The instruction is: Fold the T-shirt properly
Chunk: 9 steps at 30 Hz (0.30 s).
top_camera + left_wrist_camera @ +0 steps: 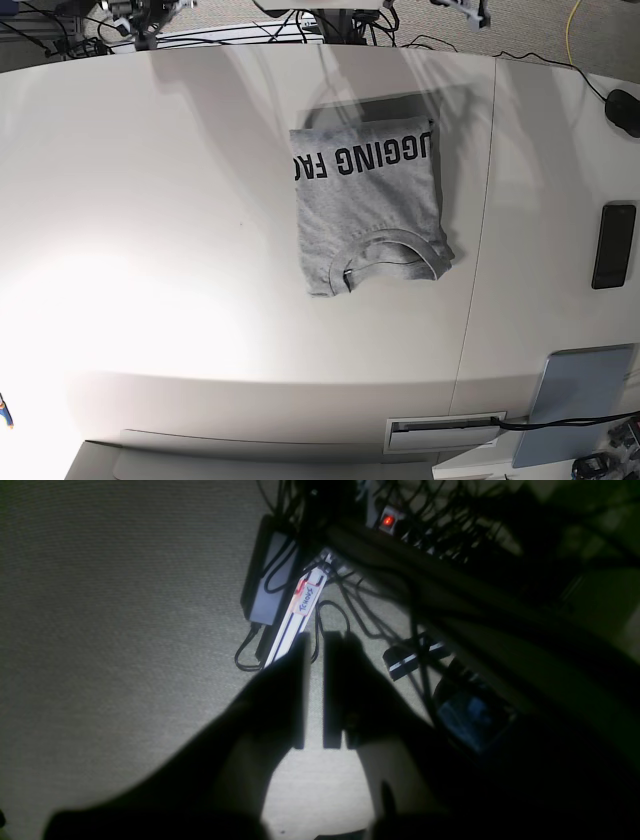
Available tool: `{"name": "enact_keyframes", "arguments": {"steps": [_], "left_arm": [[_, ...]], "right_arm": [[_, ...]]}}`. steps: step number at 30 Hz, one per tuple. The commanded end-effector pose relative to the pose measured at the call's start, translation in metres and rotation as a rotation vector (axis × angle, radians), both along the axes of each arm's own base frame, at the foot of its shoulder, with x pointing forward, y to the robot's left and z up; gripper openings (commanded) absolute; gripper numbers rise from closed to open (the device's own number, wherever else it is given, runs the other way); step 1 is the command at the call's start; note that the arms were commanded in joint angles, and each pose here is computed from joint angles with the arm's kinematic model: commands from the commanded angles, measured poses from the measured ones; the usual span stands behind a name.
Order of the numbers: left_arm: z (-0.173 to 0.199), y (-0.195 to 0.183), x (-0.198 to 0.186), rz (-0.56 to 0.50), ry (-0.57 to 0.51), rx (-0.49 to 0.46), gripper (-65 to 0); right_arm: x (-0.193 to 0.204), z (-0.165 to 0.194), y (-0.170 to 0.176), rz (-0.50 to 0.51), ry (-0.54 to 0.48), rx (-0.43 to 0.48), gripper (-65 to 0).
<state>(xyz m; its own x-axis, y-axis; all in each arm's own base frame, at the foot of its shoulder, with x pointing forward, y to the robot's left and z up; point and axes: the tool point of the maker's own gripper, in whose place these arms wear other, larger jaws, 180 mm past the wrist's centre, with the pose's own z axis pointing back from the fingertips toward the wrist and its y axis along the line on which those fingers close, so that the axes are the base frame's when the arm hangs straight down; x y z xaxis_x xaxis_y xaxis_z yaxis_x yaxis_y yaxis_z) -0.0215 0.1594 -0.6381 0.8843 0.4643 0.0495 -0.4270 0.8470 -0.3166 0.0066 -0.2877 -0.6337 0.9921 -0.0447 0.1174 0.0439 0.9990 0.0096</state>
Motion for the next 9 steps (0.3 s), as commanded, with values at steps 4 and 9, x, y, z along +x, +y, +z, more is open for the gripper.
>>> {"name": "enact_keyframes", "arguments": {"steps": [4,9], "left_arm": [[-0.0017,0.0,-0.0018,0.009,0.016,-0.002,-58.1],[-0.0019,-0.0033,-0.002,0.011,0.016,-0.007,-58.1]], "right_arm": [[0.0046,0.0024,-0.0082,-0.003,-0.005,-0.009,-65.0],[0.0047,0.0025,-0.0082,-0.002,-0.006,-0.009,-65.0]]}}
